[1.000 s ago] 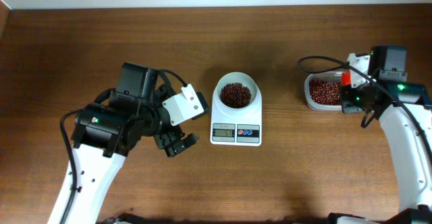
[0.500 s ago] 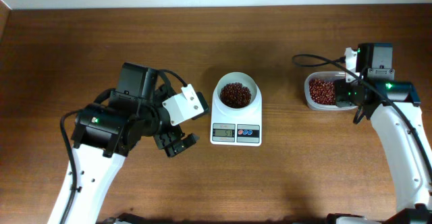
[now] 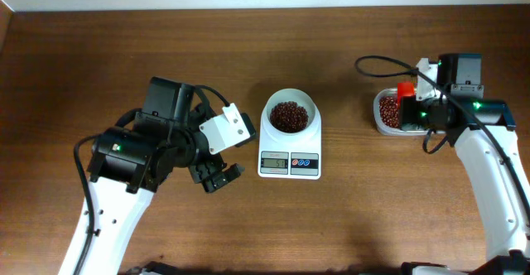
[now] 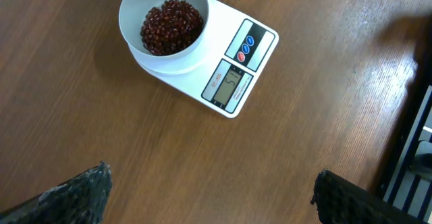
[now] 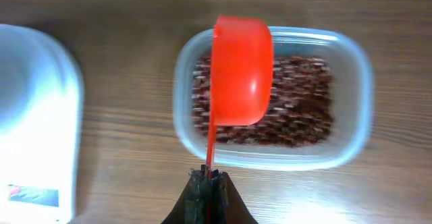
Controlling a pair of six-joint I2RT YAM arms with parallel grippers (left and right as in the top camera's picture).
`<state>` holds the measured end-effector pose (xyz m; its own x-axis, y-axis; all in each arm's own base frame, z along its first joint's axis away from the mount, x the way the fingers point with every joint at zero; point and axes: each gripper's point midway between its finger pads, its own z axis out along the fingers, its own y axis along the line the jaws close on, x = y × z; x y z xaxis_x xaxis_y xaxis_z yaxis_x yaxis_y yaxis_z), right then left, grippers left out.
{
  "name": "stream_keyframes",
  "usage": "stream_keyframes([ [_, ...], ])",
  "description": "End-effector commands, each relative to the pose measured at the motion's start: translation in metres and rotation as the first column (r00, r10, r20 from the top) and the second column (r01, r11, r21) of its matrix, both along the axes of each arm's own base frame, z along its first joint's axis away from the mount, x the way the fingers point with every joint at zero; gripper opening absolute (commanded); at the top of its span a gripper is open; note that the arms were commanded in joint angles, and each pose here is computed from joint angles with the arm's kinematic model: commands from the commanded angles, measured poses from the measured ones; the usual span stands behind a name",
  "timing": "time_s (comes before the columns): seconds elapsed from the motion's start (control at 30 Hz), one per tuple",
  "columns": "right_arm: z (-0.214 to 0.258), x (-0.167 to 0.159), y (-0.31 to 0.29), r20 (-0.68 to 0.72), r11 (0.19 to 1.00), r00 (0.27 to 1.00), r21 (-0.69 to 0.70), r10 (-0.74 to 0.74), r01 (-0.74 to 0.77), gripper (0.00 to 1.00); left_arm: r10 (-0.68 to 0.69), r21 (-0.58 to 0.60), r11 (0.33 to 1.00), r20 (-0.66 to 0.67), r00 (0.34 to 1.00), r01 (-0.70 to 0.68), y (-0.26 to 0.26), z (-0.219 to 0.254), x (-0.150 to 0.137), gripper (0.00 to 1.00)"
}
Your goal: Scoop and weigh 50g on scale
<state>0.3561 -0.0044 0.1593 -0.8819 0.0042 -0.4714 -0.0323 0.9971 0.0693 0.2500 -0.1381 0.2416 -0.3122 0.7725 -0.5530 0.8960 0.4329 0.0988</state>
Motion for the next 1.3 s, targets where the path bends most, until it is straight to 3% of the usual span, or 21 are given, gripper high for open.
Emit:
stream_keyframes([
  [0.0, 0.000, -0.002, 0.029, -0.005, 0.986, 0.998, 0.151, 0.066, -0.064, 0.04, -0.018, -0.011, 1.000, 0.023, 1.000, 0.019, -0.001, 0.007, 0.001, 0.99],
  [0.6, 0.010, -0.008, 0.068, 0.026, 0.920, 0.985, 0.354, 0.172, -0.170, 0.04, -0.018, -0.011, 1.000, 0.023, 1.000, 0.019, -0.001, 0.007, 0.001, 0.99],
  [0.73, 0.020, -0.010, 0.089, 0.084, 0.871, 0.960, 0.404, 0.268, -0.278, 0.04, -0.018, -0.011, 1.000, 0.023, 1.000, 0.019, -0.001, 0.007, 0.001, 0.99],
  [1.0, 0.025, -0.027, 0.160, 0.155, 0.772, 0.849, 0.358, 0.505, -0.525, 0.04, -0.018, -0.011, 1.000, 0.023, 1.000, 0.019, -0.001, 0.007, 0.001, 0.99],
  [1.27, 0.019, -0.020, 0.183, 0.176, 0.786, 0.804, 0.174, 0.568, -0.593, 0.04, -0.018, -0.011, 1.000, 0.023, 1.000, 0.019, -0.001, 0.007, 0.001, 0.99],
])
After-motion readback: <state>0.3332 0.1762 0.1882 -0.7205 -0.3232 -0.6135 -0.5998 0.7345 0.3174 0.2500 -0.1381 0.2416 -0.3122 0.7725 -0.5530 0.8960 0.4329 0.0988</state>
